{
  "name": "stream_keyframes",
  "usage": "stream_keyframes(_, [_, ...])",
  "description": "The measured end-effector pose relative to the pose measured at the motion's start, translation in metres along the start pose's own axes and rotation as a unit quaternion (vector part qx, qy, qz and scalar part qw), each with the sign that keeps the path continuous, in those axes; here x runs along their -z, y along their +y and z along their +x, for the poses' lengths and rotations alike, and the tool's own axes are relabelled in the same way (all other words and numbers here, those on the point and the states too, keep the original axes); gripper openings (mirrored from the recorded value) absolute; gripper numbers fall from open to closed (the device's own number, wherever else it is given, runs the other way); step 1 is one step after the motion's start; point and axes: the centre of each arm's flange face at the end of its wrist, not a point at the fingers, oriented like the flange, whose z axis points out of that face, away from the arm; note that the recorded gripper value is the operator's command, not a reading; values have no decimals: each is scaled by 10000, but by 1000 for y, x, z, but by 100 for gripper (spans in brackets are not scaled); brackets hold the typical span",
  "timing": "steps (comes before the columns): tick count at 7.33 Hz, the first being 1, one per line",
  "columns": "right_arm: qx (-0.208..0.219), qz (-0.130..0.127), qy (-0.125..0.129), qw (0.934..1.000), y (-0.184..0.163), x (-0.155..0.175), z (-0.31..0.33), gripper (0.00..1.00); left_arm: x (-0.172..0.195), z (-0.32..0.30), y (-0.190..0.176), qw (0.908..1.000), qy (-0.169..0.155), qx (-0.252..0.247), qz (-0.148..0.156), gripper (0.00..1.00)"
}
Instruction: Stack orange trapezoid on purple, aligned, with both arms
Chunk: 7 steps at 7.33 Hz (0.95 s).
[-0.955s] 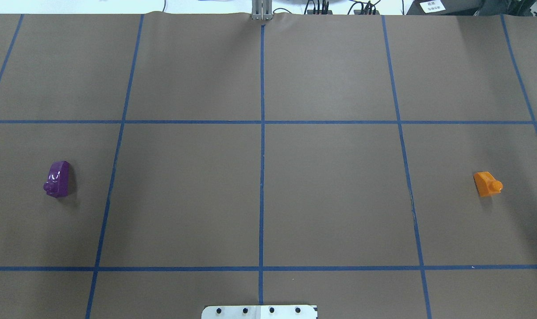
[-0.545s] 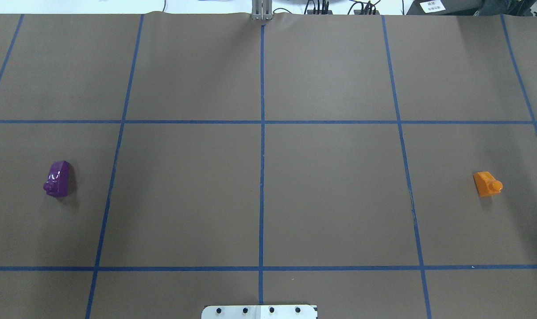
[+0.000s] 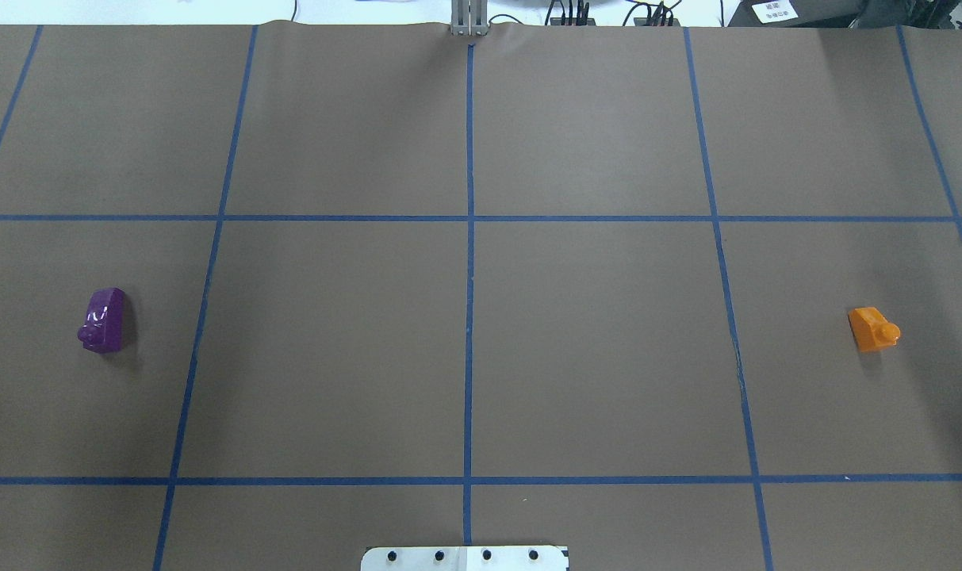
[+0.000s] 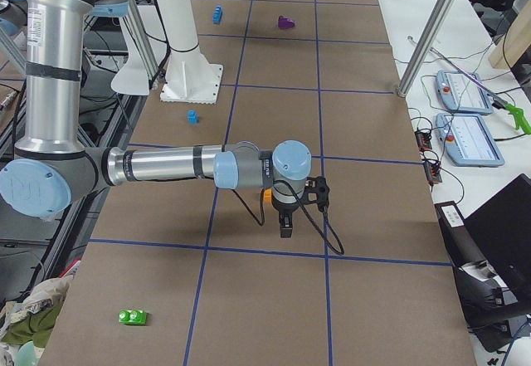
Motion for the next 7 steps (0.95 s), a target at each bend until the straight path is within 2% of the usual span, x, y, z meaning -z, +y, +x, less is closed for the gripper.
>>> stream_keyframes(1, [15, -2, -36, 10000, 0, 0, 0, 100, -17, 17, -6, 9998, 177, -45, -78, 100])
stream_keyframes(3, [46, 12, -64, 10000, 0, 1, -3, 100, -62, 84, -22, 9989, 330, 224, -251, 99])
stream_keyframes(5, [49, 6, -69, 10000, 0, 0, -3, 100, -113, 172, -28, 9943, 303, 964, -347, 99])
stream_keyframes(7, [49, 0, -88, 9999, 0, 0, -3, 100, -147, 238, -26, 9887, 307, 1373, -519, 99])
